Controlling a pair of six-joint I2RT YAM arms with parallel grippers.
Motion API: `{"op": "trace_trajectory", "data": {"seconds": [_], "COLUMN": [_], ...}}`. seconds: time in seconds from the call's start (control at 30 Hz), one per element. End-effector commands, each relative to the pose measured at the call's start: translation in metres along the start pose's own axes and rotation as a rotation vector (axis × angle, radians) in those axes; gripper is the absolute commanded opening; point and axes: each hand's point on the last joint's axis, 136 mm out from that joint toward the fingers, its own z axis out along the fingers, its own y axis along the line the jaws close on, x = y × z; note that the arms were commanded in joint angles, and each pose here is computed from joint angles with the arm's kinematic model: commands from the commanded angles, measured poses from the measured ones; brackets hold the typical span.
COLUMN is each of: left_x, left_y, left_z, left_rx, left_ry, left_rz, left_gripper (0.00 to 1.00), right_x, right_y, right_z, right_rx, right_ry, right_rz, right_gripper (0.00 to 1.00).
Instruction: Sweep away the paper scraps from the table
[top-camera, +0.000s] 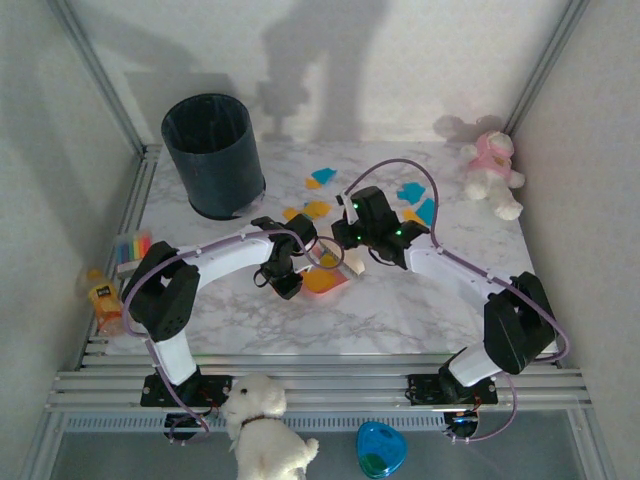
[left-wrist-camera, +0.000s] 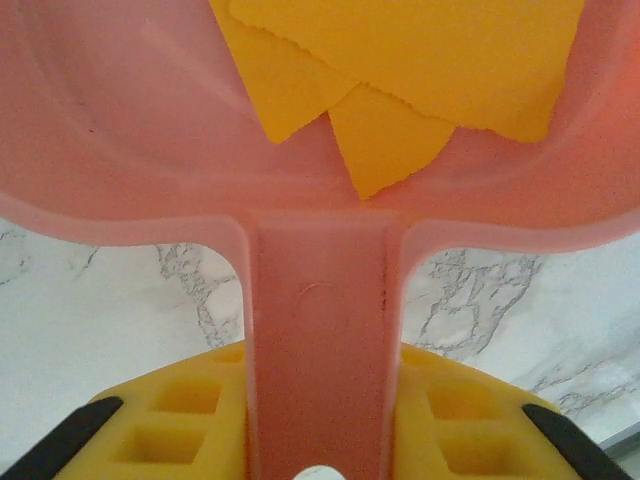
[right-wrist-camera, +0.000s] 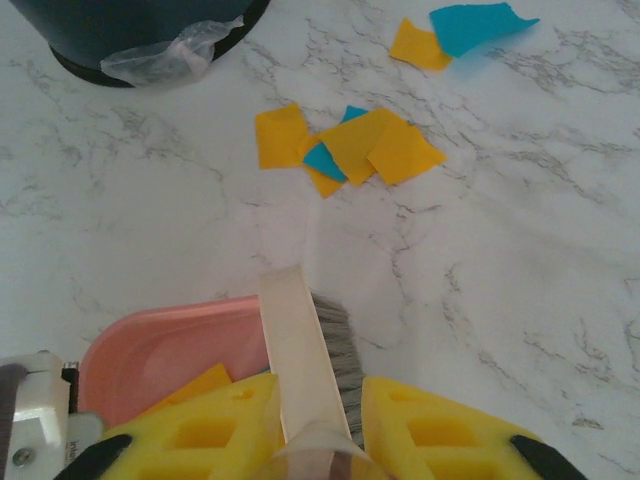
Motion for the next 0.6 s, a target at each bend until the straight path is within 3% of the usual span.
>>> {"op": "trace_trajectory", "data": {"seconds": [0.0, 0.27, 0.57], "left_x": [0.000, -0.001, -0.005], "left_y": [0.010, 0.010, 0.012], "left_z": [-0.004, -0.004, -0.010], "left_rx": [-0.038, -0.041, -0.051], "left_ry": [0.006, 0.002, -0.025], "left_rz": [-0.014, -0.014, -0.014], "left_gripper": [0.00, 0.00, 0.00], "right_x": [0.009, 0.004, -0.010], "right_y": [0.012, 0.013, -0.007], "right_z": [-0.006, -0.011, -0.024], "right_rx": [-0.056, -0.058, 0.055], "right_ry": [0.017, 0.002, -0.066], "right_rz": [0.022, 0.030, 0.102], "right_gripper": [0.00, 0.00, 0.00]}}
